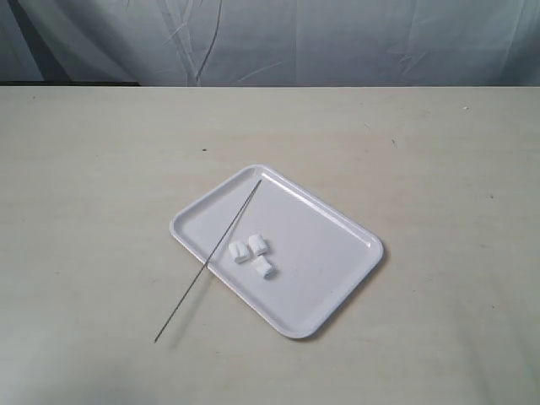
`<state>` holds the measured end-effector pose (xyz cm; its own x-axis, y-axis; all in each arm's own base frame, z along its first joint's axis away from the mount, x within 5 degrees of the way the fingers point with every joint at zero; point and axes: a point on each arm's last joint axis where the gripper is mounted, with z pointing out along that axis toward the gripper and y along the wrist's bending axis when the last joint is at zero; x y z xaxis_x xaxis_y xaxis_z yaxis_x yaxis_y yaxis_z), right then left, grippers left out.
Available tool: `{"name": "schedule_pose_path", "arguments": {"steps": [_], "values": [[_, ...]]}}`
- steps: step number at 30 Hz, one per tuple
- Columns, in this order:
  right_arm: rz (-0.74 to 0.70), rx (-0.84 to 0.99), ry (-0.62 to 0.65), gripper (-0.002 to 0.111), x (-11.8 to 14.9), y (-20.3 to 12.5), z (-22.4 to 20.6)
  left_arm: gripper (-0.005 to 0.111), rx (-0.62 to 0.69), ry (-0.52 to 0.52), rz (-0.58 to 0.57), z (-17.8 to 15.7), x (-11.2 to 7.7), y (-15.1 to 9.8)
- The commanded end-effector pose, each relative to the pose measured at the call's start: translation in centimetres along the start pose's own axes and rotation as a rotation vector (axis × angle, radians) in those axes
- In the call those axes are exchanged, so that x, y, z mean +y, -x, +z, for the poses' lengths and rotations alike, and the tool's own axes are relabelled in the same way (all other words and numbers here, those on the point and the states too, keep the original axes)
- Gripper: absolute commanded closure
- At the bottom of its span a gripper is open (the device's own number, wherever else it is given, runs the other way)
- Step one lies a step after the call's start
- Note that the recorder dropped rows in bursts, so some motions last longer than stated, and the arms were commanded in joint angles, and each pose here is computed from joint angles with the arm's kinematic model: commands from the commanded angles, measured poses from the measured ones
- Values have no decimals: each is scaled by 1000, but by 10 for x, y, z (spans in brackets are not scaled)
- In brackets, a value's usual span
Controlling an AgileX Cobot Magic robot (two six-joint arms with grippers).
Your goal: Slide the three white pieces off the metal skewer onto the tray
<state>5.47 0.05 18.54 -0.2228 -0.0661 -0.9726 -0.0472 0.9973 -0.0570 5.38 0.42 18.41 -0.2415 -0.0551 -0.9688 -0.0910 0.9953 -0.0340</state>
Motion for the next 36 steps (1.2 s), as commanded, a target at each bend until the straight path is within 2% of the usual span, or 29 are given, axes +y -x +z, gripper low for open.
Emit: {"name": "schedule_pose_path", "arguments": {"steps": [1, 11, 31, 33, 36], "values": [[34, -6, -2, 52, 0, 0, 0, 107, 1, 3, 3, 0, 0, -1], [-30, -7, 5, 52, 1, 0, 0, 107, 1, 3, 3, 0, 0, -1], [-32, -1, 8, 52, 1, -1, 0, 107, 1, 3, 3, 0, 0, -1], [-32, -1, 8, 57, 1, -1, 0, 107, 1, 3, 3, 0, 0, -1], [-32, 10, 8, 82, 1, -2, 0, 107, 1, 3, 3, 0, 0, -1]]}}
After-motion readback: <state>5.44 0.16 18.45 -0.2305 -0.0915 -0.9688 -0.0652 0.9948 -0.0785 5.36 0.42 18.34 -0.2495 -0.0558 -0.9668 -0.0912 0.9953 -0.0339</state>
